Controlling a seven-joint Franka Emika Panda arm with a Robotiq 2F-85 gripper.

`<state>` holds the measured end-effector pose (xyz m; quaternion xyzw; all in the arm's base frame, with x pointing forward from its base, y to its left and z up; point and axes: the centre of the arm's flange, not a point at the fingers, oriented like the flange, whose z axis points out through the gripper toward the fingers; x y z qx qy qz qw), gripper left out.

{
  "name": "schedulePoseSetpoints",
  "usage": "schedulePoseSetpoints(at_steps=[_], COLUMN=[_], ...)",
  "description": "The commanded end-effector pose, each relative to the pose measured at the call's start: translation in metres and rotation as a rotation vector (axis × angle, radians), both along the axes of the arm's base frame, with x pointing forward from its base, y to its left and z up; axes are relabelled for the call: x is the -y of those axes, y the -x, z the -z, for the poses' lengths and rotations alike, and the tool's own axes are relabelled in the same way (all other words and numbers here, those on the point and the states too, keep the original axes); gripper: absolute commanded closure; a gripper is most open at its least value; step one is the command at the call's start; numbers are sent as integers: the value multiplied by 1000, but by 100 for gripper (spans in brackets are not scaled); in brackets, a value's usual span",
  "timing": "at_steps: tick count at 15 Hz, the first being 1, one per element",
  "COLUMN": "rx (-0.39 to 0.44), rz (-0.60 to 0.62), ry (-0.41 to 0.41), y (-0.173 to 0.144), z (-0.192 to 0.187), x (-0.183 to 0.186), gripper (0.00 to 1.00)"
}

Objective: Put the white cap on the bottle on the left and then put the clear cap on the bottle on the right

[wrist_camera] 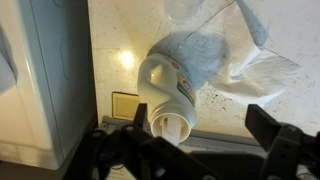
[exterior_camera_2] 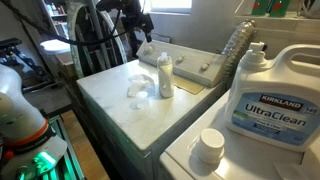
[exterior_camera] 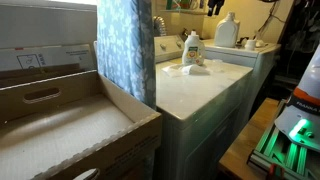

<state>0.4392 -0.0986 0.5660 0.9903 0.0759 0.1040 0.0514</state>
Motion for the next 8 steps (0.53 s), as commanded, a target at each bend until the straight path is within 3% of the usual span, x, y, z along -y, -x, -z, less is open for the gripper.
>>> schedulePoseSetpoints(at_steps=[1, 3, 8], rx=[0, -15, -83], rz=[1, 12, 293], ry=[0, 2, 118], y=[0, 2, 7], z=[0, 4, 60], x=[0, 4, 103], gripper=[0, 0, 0])
